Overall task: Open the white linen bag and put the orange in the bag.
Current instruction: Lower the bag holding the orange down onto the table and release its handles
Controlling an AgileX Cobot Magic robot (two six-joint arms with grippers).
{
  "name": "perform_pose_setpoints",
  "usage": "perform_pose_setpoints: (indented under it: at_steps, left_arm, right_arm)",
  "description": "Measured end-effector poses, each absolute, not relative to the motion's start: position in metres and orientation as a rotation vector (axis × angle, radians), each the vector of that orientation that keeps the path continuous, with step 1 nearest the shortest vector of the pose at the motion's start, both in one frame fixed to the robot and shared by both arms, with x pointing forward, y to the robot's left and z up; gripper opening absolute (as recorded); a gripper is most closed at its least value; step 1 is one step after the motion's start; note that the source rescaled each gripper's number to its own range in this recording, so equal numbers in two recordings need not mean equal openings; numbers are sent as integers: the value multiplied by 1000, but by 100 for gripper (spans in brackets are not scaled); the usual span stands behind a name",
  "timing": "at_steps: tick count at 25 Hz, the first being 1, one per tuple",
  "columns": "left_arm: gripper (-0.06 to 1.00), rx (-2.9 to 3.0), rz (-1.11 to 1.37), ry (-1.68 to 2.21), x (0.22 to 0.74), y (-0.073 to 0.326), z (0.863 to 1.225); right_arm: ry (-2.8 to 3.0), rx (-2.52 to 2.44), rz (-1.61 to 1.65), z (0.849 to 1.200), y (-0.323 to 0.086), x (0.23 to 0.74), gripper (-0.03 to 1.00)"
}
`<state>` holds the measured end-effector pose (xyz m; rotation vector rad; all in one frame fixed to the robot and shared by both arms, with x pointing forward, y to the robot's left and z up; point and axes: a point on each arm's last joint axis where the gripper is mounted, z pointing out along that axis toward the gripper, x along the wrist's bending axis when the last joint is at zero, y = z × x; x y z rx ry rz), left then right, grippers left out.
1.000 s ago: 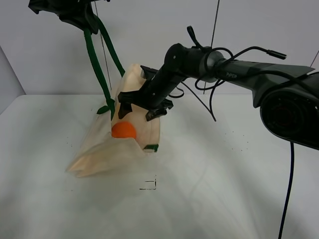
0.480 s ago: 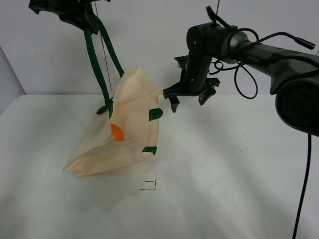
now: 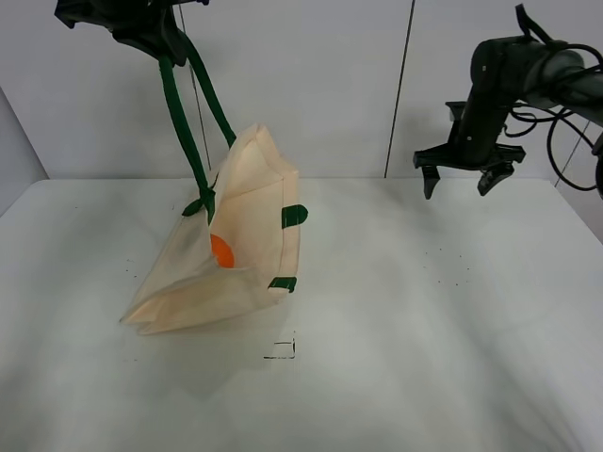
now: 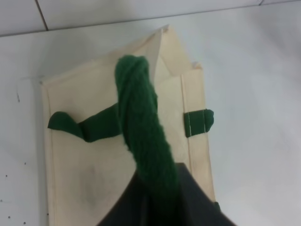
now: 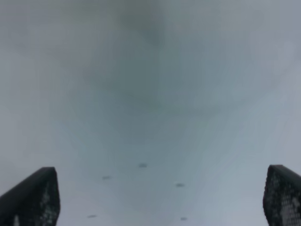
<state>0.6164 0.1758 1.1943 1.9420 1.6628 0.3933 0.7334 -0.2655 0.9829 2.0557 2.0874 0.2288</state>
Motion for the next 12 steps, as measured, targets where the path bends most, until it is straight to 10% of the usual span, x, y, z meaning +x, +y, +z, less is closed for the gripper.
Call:
perform_pose_setpoints:
  at_steps: [12]
  left_arm:
    - [0, 1946, 390, 1667, 617, 176, 1193]
  right_arm:
    - [2154, 2152, 128, 970, -282, 702, 87]
